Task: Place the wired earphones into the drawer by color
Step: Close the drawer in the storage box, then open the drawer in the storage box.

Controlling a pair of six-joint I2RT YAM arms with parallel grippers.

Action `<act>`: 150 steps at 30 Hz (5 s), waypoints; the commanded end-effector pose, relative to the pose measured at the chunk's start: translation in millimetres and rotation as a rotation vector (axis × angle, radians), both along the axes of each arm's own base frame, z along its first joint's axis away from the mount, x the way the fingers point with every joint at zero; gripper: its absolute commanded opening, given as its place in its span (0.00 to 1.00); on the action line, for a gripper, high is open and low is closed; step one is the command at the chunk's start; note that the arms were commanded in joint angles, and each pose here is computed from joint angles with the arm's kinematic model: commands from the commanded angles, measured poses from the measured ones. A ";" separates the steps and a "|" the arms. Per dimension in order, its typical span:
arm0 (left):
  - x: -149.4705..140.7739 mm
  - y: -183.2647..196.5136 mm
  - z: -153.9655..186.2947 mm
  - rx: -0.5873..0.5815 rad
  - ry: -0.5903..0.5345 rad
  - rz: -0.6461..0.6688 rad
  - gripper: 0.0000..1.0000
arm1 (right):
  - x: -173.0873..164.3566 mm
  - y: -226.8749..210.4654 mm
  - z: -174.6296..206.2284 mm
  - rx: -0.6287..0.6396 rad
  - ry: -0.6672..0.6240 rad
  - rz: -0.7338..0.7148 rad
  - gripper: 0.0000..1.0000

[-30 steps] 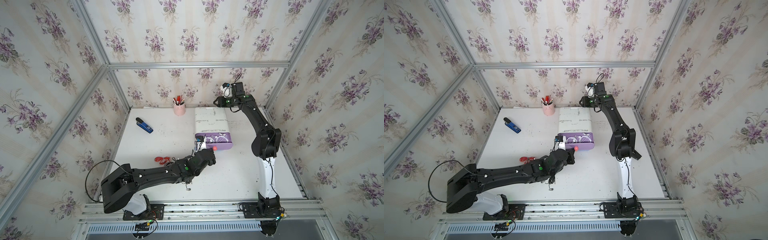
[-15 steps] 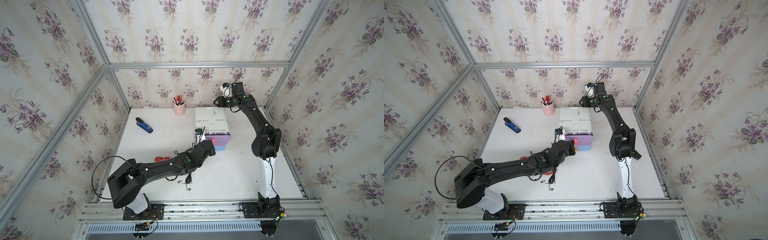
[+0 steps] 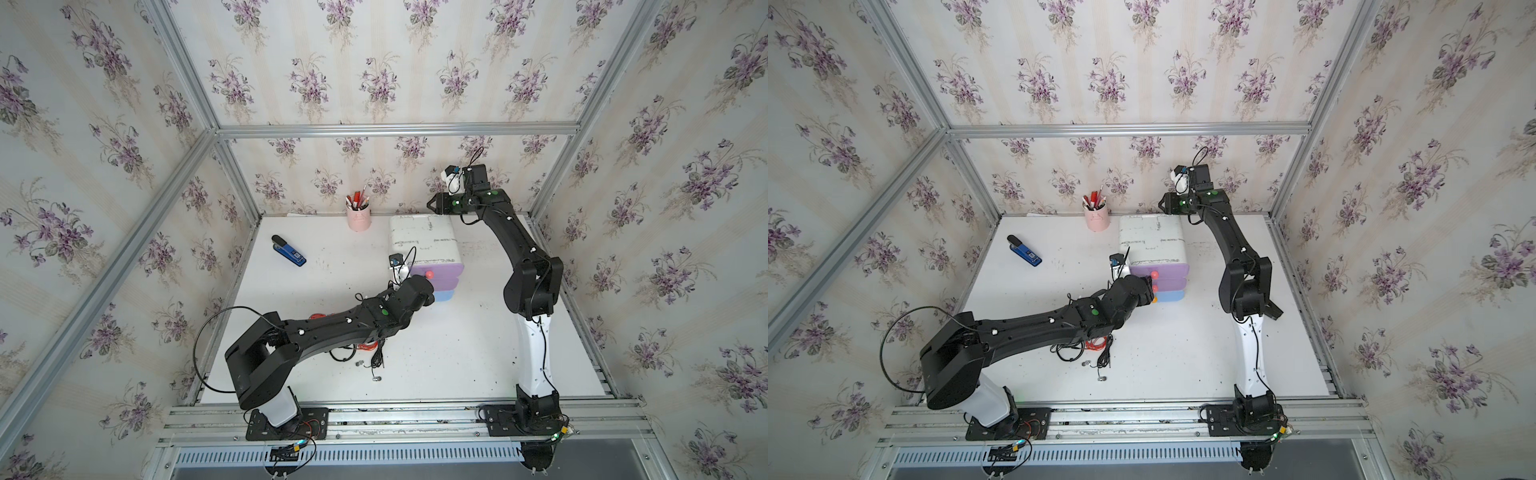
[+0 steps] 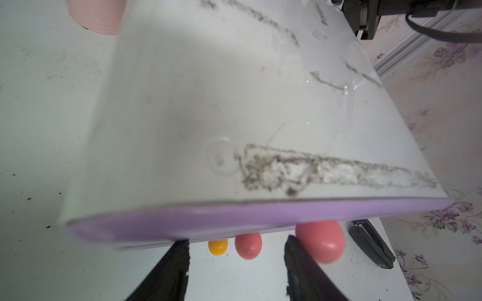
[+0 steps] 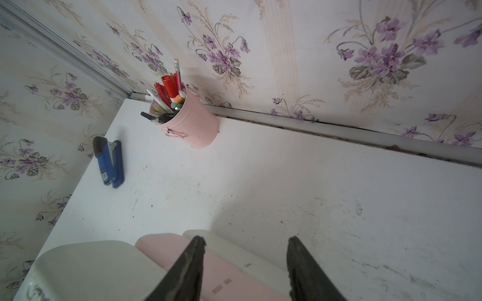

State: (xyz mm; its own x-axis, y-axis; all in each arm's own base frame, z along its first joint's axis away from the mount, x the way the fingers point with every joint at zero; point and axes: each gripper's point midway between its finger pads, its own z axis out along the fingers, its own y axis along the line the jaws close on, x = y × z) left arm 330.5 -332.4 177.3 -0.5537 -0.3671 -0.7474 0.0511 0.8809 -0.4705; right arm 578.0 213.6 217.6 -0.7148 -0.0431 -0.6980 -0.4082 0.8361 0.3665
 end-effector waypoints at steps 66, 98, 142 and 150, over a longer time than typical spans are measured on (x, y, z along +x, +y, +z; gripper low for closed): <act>139.3 34.9 63.6 0.168 0.158 -0.565 0.98 | -305.6 35.1 -61.1 1.016 0.093 -0.272 0.59; 135.5 44.7 38.7 0.188 0.210 -0.565 0.97 | -271.3 37.7 -87.4 0.965 0.083 -0.364 0.54; 138.3 54.6 24.2 0.184 0.241 -0.542 0.97 | -301.5 35.4 -89.2 0.965 0.150 -0.384 0.12; 138.4 54.6 23.1 0.177 0.245 -0.539 0.97 | -329.8 42.6 -98.3 0.902 0.197 -0.357 0.12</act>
State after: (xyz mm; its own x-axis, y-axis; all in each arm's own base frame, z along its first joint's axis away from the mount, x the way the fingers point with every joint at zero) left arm 477.5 -287.8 224.2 -0.7455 0.0953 -0.6597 0.4571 0.7935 -0.4019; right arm 256.3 254.6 124.0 -0.6701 0.7071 -0.2259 -0.0559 0.2555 0.9652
